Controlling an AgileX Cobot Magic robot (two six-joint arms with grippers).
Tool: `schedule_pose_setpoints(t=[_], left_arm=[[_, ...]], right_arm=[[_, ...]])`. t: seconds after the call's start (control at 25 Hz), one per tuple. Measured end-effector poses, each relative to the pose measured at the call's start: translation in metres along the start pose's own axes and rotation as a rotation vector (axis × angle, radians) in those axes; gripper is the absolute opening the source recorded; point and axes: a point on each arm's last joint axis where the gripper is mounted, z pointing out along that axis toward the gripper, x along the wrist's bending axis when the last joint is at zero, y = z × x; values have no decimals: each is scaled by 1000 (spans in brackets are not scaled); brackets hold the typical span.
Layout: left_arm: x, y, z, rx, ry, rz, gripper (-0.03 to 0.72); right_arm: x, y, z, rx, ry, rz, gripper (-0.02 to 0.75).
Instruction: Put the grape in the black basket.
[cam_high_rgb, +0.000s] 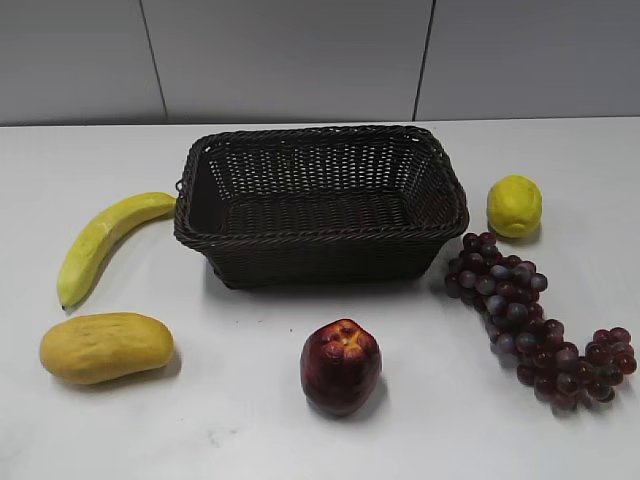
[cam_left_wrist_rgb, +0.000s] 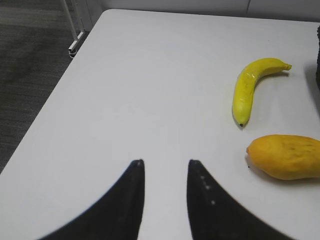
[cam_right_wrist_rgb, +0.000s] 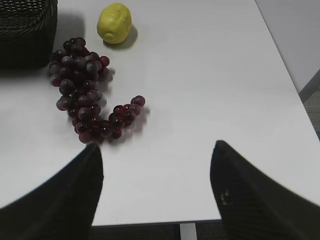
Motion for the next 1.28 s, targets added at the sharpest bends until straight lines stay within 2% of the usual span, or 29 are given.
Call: schedule_pose_setpoints(t=[0.48,0.84,0.92,1.08,1.28], left_arm=[[0,0,0,0,0,0,236],[0,0,0,0,0,0,236],[0,0,0,0,0,0,236],[0,0,0,0,0,0,236],[0,0,0,0,0,0,236]], right_arm=[[0,2,4,28,0,0,507],[1,25,57,374,-8,-1,507],[2,33,71,426,2,10,533],[6,50,99,523,27,36,644],[10,64,141,646,82,0,659]])
